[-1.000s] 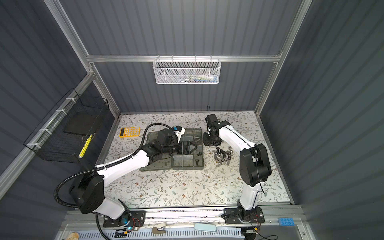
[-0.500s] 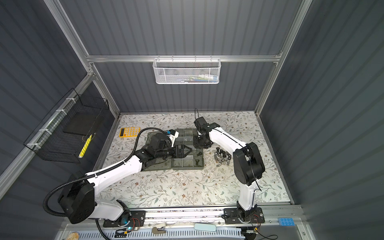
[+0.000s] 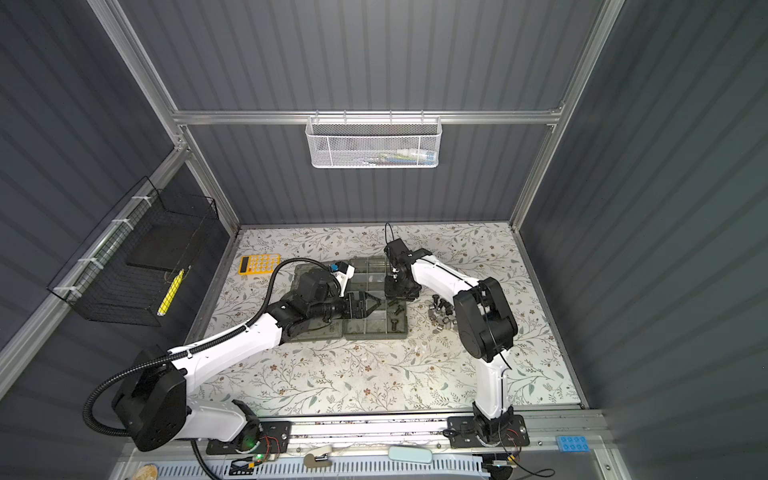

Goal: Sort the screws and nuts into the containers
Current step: 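Carry the black bolt to the organizer compartment and release it, then move the empty right gripper back over the pile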

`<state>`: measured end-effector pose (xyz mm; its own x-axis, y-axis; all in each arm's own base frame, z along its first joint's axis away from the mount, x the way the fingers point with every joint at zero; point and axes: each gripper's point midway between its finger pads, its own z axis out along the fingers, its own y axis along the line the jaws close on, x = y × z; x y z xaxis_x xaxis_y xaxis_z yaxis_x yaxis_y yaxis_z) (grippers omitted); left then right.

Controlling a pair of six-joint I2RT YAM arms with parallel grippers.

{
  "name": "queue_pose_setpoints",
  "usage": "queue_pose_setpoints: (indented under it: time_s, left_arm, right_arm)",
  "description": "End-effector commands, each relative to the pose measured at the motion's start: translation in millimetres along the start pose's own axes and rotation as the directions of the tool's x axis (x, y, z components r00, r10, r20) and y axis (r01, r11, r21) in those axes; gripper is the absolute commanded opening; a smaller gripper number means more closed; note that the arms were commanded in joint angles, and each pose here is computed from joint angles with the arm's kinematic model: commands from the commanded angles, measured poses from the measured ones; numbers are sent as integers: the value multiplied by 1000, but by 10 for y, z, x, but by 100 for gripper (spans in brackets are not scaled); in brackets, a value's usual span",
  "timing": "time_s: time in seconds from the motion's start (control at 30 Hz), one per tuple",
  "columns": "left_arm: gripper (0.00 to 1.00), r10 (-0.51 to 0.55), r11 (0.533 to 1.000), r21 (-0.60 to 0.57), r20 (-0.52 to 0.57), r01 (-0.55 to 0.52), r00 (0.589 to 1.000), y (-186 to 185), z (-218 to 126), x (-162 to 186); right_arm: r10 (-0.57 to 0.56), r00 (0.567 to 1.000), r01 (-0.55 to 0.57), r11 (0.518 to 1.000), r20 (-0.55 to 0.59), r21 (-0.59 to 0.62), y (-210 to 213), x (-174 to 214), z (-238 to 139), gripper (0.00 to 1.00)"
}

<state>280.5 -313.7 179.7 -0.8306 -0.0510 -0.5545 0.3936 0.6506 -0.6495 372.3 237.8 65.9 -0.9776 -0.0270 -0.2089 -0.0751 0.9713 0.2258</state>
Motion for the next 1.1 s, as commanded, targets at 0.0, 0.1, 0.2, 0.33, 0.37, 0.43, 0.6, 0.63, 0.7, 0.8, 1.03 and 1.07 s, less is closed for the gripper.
queue_pose_setpoints:
  time_s: [0.0, 0.1, 0.2, 0.33, 0.37, 0.43, 0.6, 0.63, 0.7, 0.8, 1.03, 1.07]
  left_arm:
    - [100, -4, 1000, -2, 23, 4, 1000, 1, -71, -42]
    - [100, -11, 1000, -2, 20, 11, 1000, 9, -69, -33]
    - [100, -11, 1000, -2, 26, 12, 1000, 3, -86, -42]
    - [100, -11, 1000, -7, 29, 12, 1000, 2, -106, -46]
    - [100, -13, 1000, -7, 30, 13, 999, 2, -110, -48]
    - [100, -10, 1000, -9, 33, 10, 999, -3, -124, -55]
    - [100, 3, 1000, -18, 33, -2, 999, -16, -145, -80]
    - [100, 5, 1000, -21, 30, -5, 1000, -11, -140, -80]
    - [100, 9, 1000, -24, 24, -8, 1000, -7, -130, -77]
    - [100, 11, 1000, -11, 27, -11, 1000, -47, -125, -111]
    - [100, 25, 999, 35, 34, -26, 999, -219, -76, -243]
    - [100, 29, 999, 38, 35, -31, 999, -244, -63, -260]
  right_arm:
    - [-5, 1000, 5, 1000, 4, -3, 53, -41, 12, 47]
    - [-8, 1000, 8, 1000, 11, -6, 66, -55, -14, 48]
    - [-8, 1000, 8, 1000, 11, -5, 62, -51, -21, 48]
    - [-11, 1000, 11, 1000, 20, -7, 71, -64, -60, 51]
    - [-11, 1000, 11, 1000, 23, -8, 69, -71, -76, 52]
    - [-12, 999, 12, 1000, 33, -13, 83, -83, -133, 54]
    - [-21, 997, 23, 999, 80, -22, 117, -140, -336, 59]
    - [-23, 995, 25, 999, 94, -21, 109, -161, -391, 61]
    - [-26, 993, 29, 999, 115, -24, 116, -183, -484, 65]
    - [-33, 988, 35, 999, 148, -15, 94, -210, -636, 72]
    - [-22, 976, 26, 1000, 218, -15, -20, -265, -939, 92]
    - [-17, 973, 20, 1000, 229, -12, -56, -275, -982, 97]
